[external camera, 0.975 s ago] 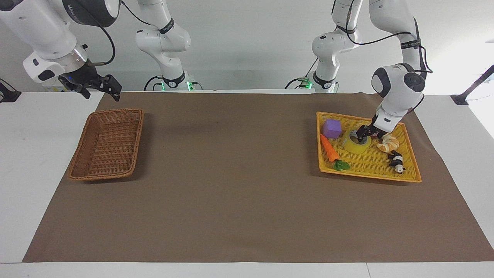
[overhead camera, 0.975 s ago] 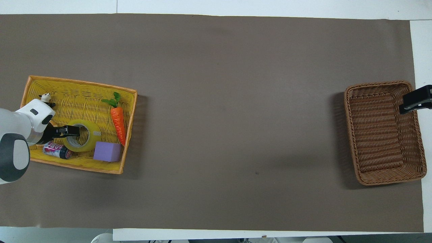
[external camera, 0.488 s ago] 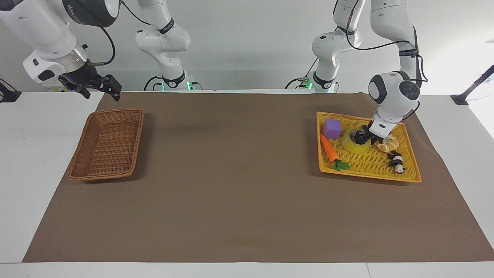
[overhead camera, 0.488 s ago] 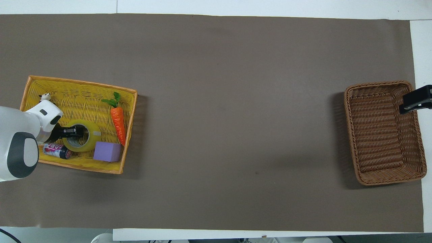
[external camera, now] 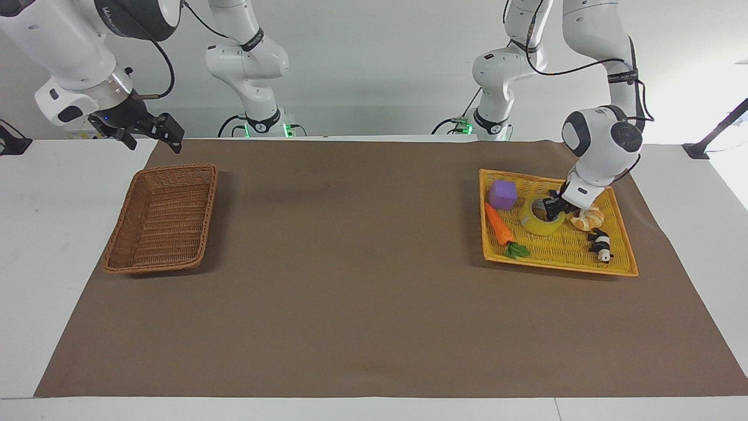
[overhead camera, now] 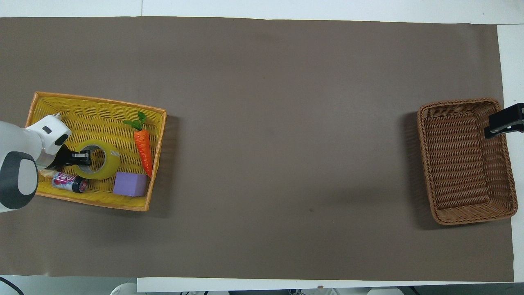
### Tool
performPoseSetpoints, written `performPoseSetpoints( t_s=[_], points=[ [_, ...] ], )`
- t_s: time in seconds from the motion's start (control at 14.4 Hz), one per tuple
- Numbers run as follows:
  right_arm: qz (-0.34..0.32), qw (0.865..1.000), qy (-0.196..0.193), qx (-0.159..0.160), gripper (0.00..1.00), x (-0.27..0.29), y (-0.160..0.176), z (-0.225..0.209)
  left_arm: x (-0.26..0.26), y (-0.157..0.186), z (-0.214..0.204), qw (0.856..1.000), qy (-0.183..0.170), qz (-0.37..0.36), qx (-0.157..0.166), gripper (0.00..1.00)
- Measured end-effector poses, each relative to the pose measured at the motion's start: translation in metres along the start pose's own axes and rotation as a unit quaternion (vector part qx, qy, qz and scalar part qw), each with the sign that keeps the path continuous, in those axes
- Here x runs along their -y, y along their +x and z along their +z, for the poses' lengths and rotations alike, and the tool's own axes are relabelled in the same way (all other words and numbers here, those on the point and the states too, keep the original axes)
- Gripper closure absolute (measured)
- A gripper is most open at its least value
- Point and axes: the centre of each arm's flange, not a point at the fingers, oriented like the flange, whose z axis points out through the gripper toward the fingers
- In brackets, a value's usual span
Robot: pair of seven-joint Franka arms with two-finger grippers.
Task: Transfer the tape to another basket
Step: 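Grasp the yellow tape roll with the left gripper, then lift the tape roll out of the tray toward the table center, then hold the tape with the left gripper while the right gripper reaches it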
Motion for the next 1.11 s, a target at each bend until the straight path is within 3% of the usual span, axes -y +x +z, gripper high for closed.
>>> performPoseSetpoints(
  t_s=[0.14, 0.42, 0.77, 0.91, 1.11],
  points=[
    [0.000, 1.000, 0.000, 0.000, 0.00, 0.000, 0.000, 0.000, -0.013, 0.015, -0.047, 0.999, -0.035, -0.006, 0.020, 0.77],
    [0.000, 1.000, 0.000, 0.000, 0.00, 0.000, 0.000, 0.000, -0.097, 0.020, -0.111, 0.985, -0.163, -0.016, 0.047, 0.77],
    [0.000, 1.000, 0.000, 0.000, 0.00, 0.000, 0.000, 0.000, -0.301, -0.038, -0.120, 0.976, -0.202, 0.027, 0.074, 0.77],
    [0.000, 1.000, 0.000, 0.000, 0.00, 0.000, 0.000, 0.000, -0.354, -0.065, -0.131, 0.966, -0.242, 0.031, 0.090, 0.77],
    [0.000, 1.000, 0.000, 0.000, 0.00, 0.000, 0.000, 0.000, -0.397, -0.080, -0.153, 0.960, -0.274, 0.017, 0.055, 0.77]
  ],
)
